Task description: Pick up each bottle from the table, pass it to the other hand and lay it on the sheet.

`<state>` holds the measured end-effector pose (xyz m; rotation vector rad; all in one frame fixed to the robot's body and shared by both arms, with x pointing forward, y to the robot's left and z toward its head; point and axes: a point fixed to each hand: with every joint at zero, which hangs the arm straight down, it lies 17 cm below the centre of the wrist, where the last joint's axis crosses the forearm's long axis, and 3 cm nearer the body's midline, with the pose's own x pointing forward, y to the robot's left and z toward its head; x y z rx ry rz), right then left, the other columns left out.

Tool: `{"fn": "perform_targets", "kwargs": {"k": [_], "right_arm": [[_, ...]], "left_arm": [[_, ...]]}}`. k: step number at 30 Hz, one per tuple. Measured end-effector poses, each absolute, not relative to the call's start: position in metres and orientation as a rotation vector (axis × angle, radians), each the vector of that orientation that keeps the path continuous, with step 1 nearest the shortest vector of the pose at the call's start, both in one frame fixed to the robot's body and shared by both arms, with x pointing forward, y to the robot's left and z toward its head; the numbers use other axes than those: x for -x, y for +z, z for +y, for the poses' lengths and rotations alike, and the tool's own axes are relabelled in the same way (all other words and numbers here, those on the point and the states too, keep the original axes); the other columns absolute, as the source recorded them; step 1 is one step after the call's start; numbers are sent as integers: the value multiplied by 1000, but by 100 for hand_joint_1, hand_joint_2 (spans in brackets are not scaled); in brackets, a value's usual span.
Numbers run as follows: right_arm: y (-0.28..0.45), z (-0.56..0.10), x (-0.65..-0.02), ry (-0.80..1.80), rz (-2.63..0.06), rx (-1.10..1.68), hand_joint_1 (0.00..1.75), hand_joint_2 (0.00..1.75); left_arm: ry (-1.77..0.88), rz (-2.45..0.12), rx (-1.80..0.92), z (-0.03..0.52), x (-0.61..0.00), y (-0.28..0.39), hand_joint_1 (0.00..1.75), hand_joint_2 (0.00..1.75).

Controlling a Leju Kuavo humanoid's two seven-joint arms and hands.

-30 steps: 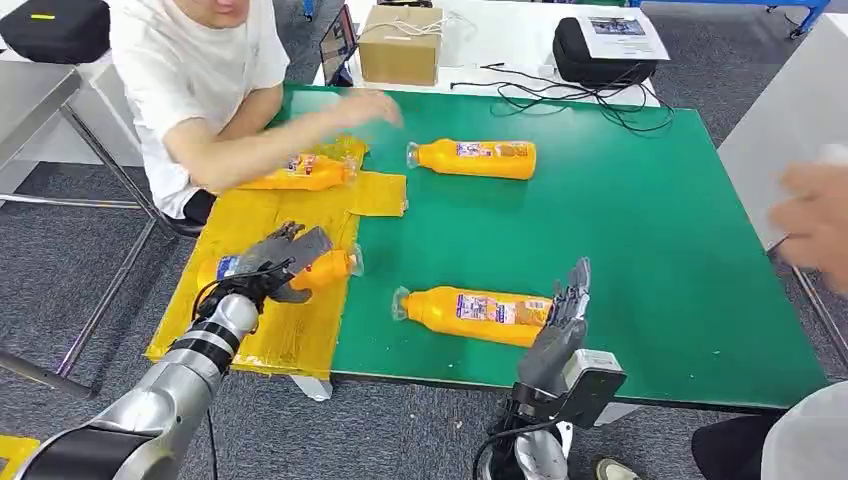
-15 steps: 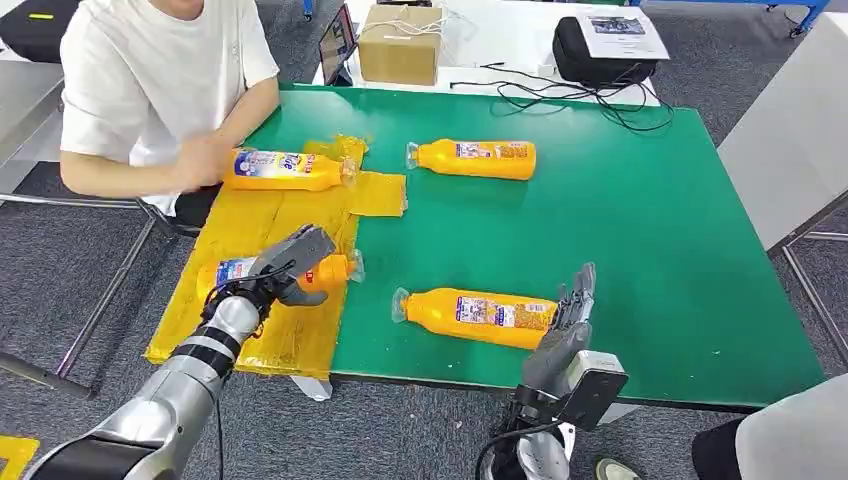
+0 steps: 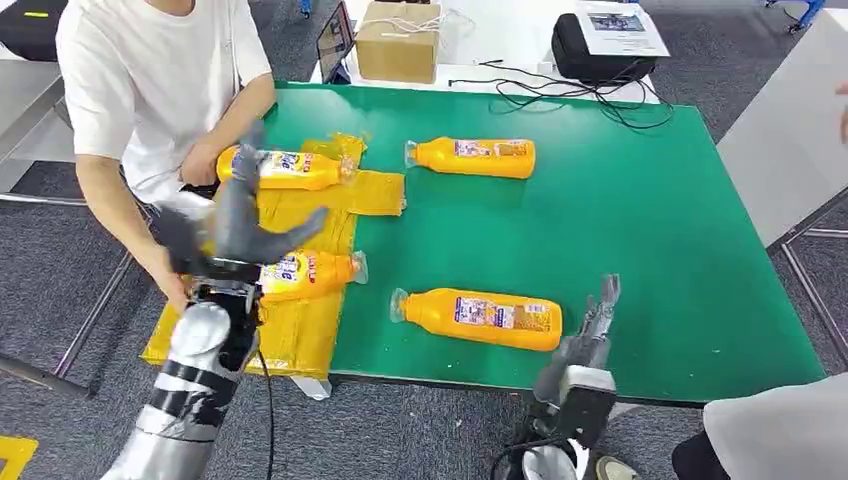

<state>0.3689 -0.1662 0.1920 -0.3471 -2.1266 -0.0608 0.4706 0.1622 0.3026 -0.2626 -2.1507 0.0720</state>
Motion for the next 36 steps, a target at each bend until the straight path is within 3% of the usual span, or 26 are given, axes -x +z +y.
{"fn": "perform_targets", "kwargs": {"k": [6, 12, 15, 26, 30, 36], "right_arm": [[148, -183, -377, 153, -2053, 470, 0, 175], [113, -193, -390, 323, -1943, 516, 0, 175], [92, -194, -396, 569, -1901, 687, 0, 175], [52, -206, -410, 778, -1773, 782, 0, 175], [30, -209, -433, 1061, -1651, 931, 0, 175], [21, -229, -481, 1233, -1520, 948, 0, 175]], "left_arm": [[222, -2252, 472, 166, -397, 322, 0, 175], [273, -2161, 578, 155, -365, 293, 0, 175], [294, -2100, 602, 149, -362, 278, 0, 175], [302, -2044, 559, 140, -364, 260, 0, 175], [281, -2001, 505, 129, -369, 243, 0, 175], [274, -1944, 485, 114, -375, 227, 0, 175]]}}
